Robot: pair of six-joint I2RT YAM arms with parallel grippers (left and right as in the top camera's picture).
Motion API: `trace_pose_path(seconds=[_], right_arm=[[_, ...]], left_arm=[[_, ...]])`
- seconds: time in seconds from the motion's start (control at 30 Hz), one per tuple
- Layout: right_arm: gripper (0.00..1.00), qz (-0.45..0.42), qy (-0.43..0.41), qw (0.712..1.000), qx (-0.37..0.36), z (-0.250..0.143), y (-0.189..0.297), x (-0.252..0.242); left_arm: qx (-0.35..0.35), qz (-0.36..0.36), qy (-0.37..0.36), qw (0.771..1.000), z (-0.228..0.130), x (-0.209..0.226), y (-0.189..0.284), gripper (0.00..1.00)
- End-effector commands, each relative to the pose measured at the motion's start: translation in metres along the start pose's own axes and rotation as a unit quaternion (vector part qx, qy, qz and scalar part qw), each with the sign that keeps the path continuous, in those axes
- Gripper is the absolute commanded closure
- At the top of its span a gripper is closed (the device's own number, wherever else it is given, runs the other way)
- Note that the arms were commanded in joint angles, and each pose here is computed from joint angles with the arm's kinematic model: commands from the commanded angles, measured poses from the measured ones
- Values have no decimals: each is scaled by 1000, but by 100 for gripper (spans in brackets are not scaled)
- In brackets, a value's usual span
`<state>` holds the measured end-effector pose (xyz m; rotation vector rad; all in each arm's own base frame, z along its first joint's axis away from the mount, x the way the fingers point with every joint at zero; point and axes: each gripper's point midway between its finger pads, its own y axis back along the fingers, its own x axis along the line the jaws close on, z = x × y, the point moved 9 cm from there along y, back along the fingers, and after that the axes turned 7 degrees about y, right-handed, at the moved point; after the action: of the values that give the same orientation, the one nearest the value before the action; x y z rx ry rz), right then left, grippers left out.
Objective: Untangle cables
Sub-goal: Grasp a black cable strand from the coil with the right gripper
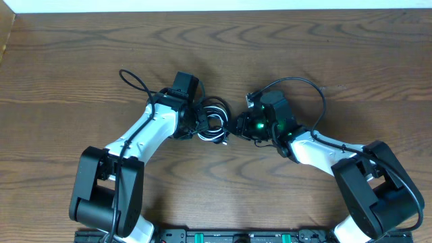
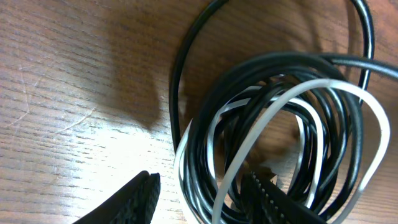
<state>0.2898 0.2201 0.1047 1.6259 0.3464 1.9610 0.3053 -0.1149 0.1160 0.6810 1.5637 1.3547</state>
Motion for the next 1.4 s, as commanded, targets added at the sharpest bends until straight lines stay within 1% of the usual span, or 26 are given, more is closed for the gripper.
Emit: trace_pose_path(seconds=[0.0,0.1,0.17,0.23,0.37,0.5,0.8,1.0,1.23,1.37], right_arm=[[97,-5,-6,1000,0,1,-1,0],[92,-5,7,1000,8,-4,-5,3],[82,-16,23,1000,10,-9,-8,5],[71,-49,20,999,4,-14,-11,0],[66,-93,39,995,-3,-19,-13,-6],[66,-117,51,992,-10,-26,-18,-5],[77,-146,75,986,-28,-36,-25,0],[77,-150,80,985,-33,-37,-27,2],[76,-114,97,987,-62,-29,-29,14],[76,-113,98,987,-63,-29,-29,14]], left_arm=[[3,8,2,1000,0,4,-3,52],[3,8,2,1000,0,4,-3,52],[3,8,2,1000,0,4,-3,52],[3,8,2,1000,0,4,-3,52],[3,8,2,1000,0,4,-3,52],[3,8,2,1000,0,4,-3,52],[3,8,2,1000,0,4,-3,52],[3,7,2,1000,0,3,-3,52],[3,7,2,1000,0,3,-3,53],[3,7,2,1000,0,3,-3,53]])
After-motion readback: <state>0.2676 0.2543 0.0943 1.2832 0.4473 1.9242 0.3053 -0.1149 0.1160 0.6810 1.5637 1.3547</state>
